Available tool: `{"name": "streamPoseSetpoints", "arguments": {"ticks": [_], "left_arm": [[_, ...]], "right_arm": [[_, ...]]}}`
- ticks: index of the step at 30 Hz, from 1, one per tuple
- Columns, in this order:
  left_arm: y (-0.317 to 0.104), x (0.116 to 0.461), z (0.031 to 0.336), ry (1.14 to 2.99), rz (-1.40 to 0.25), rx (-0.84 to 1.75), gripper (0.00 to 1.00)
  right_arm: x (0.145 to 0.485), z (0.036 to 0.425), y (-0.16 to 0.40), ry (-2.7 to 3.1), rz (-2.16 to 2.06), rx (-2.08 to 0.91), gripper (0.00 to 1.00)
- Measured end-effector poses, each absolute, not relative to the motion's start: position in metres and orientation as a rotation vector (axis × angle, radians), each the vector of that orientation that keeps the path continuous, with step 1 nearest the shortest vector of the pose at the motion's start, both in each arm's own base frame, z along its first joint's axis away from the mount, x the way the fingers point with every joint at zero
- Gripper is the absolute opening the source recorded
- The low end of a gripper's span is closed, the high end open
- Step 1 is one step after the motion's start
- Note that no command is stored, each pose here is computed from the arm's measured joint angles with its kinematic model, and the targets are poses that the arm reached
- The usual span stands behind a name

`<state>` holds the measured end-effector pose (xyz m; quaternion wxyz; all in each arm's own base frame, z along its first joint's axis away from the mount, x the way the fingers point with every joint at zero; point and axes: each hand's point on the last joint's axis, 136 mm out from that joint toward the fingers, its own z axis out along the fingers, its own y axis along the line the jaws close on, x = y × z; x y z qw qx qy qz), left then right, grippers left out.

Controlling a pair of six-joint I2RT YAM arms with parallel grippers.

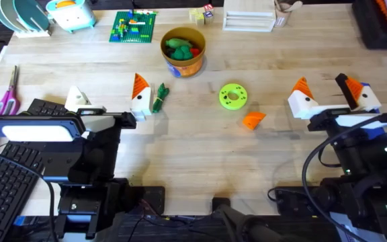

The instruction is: Pick up the gripper from the table and insert it into the empty holder that is missing its gripper. Then pick up a screw, insert it into the mounting hole, and use the screwdriver to tighten it. Finally, clean up the table by picking up the vegetable and placing it into the bucket.

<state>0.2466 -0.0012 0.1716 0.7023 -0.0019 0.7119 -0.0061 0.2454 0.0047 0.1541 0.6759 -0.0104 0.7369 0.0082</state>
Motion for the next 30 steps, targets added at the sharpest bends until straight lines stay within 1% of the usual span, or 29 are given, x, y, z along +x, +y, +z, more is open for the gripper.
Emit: {"name": "streamPoseSetpoints", "arguments": {"ticks": [6, 10, 12, 16, 18, 22, 26, 30], "left_arm": [[-0.002, 0.247, 0.172, 1.584, -0.017, -0.001, 0.992], [-0.011, 0.246, 0.169, 1.594, -0.059, 0.041, 0.992], [-0.017, 0.245, 0.157, 1.650, -0.088, 0.065, 0.992], [-0.024, 0.234, 0.156, 1.761, -0.131, 0.087, 0.990], [-0.025, 0.229, 0.166, 1.801, -0.143, 0.092, 0.992], [-0.028, 0.226, 0.194, 1.899, -0.164, 0.098, 0.993], [-0.029, 0.234, 0.213, 2.034, -0.176, 0.098, 0.993], [-0.030, 0.245, 0.223, 2.171, -0.162, 0.144, 0.993]], "right_arm": [[0.245, 0.154, 0.005, 1.659, 0.018, -0.023, 0.915], [0.246, 0.158, 0.007, 1.642, 0.027, -0.032, 0.915], [0.245, 0.156, 0.011, 1.649, 0.049, -0.052, 0.917], [0.238, 0.156, 0.019, 1.721, 0.092, -0.086, 0.917], [0.232, 0.164, 0.021, 1.759, 0.105, -0.094, 0.917], [0.221, 0.194, 0.024, 1.832, 0.125, -0.103, 0.917], [0.216, 0.218, 0.025, 1.957, 0.140, -0.102, 0.917], [0.218, 0.227, 0.026, 2.121, 0.153, -0.100, 0.917]]}}
